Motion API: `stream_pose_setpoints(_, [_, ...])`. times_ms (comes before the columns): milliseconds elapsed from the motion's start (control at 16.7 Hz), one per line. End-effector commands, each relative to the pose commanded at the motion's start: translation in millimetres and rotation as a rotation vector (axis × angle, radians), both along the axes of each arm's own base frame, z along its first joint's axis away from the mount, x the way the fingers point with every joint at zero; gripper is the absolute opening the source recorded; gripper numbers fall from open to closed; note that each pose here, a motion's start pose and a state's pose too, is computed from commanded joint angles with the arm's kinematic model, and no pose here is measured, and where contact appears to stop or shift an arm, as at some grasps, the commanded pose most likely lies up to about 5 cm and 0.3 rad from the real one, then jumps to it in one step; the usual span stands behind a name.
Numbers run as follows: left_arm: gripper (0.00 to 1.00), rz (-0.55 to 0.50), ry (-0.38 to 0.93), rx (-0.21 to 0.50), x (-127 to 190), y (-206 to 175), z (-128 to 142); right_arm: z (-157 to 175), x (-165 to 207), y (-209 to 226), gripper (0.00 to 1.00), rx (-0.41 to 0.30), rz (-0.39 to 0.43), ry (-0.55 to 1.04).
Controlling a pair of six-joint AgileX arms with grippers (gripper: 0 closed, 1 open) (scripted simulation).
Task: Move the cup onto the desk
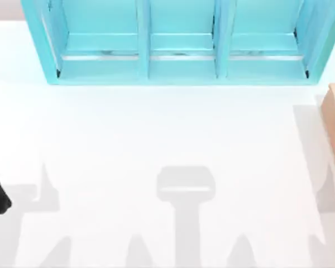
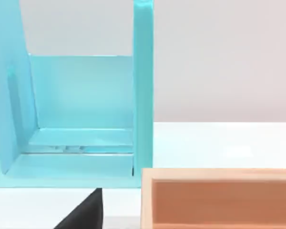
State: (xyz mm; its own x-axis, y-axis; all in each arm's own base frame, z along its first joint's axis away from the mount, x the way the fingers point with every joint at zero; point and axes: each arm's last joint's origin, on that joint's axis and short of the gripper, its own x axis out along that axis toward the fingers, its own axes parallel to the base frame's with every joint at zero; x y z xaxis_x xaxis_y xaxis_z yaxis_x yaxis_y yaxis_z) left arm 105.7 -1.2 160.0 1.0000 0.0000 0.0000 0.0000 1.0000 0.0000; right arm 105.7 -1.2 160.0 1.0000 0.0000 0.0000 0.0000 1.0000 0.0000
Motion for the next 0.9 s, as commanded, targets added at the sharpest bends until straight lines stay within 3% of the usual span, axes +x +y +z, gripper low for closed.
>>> stream_pose_setpoints(240, [1.0, 0.0, 0.0, 0.0, 0, 0, 0, 5, 0, -2, 1.0, -0.016, -0.016, 0.026])
stream_pose_setpoints(420, [1.0, 0.0, 0.0, 0.0, 0, 0, 0, 26, 1, -7, 1.0, -0.065, -0.067, 0.139])
stream_pose_setpoints(660, [1.0, 0.0, 0.0, 0.0, 0, 0, 0, 66, 17, -19, 1.0, -0.12, -0.124, 0.435])
stream_pose_setpoints(900, [1.0, 0.0, 0.0, 0.0, 0, 0, 0, 84, 59, -39, 1.0, -0.114, -0.13, 0.862])
